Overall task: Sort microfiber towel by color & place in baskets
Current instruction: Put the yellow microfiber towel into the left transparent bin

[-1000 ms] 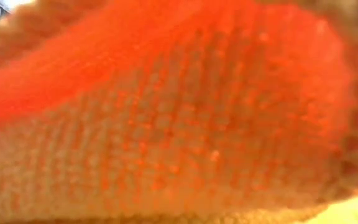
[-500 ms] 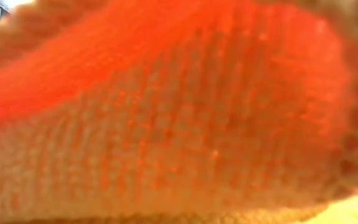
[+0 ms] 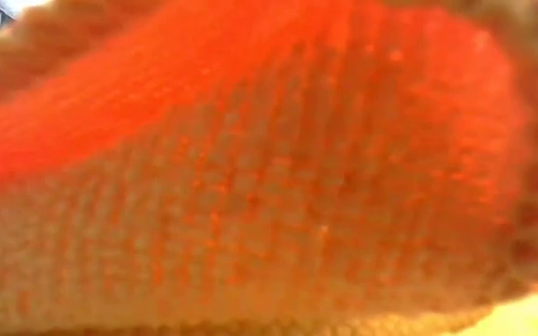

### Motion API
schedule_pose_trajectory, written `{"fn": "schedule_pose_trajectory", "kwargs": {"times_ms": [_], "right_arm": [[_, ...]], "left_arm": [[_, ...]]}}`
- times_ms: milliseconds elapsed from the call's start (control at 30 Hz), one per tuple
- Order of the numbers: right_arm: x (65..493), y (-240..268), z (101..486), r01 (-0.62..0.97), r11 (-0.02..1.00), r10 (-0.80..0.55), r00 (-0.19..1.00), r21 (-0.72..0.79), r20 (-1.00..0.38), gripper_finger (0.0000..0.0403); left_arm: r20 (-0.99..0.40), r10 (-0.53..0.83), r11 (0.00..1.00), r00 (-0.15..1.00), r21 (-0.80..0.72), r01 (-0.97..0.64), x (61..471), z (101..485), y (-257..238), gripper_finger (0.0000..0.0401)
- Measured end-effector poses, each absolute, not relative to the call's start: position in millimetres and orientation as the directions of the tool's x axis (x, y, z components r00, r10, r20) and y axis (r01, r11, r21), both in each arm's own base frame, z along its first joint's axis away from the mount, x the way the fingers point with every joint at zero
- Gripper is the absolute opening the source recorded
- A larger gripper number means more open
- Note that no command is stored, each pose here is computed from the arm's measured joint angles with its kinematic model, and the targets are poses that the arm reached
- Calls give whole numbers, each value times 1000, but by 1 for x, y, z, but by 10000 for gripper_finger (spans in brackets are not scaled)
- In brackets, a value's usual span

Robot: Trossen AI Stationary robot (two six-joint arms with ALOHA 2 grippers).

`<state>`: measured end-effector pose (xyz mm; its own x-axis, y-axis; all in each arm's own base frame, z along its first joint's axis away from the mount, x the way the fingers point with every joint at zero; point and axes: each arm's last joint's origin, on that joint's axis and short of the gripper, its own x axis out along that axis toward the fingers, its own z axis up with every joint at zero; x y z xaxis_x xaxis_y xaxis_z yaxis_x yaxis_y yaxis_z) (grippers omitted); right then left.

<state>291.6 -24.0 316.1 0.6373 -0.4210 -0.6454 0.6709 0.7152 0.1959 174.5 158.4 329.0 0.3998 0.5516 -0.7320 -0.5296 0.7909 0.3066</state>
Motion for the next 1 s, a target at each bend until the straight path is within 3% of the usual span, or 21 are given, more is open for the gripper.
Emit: {"fn": "schedule_pose_trajectory", "kwargs": {"times_ms": [267,700,1000], "right_arm": [[292,-24,316,682,699,-424,636,214,-644,103],[291,-24,316,703,668,-432,633,244,-642,103],[291,-24,316,706,663,-432,633,249,-642,103]], "left_arm": [[-854,458,780,247,253,-573,178,281,191,28],[-869,441,779,225,246,-577,178,277,192,163],[-913,371,622,170,109,-775,170,269,183,181]]}}
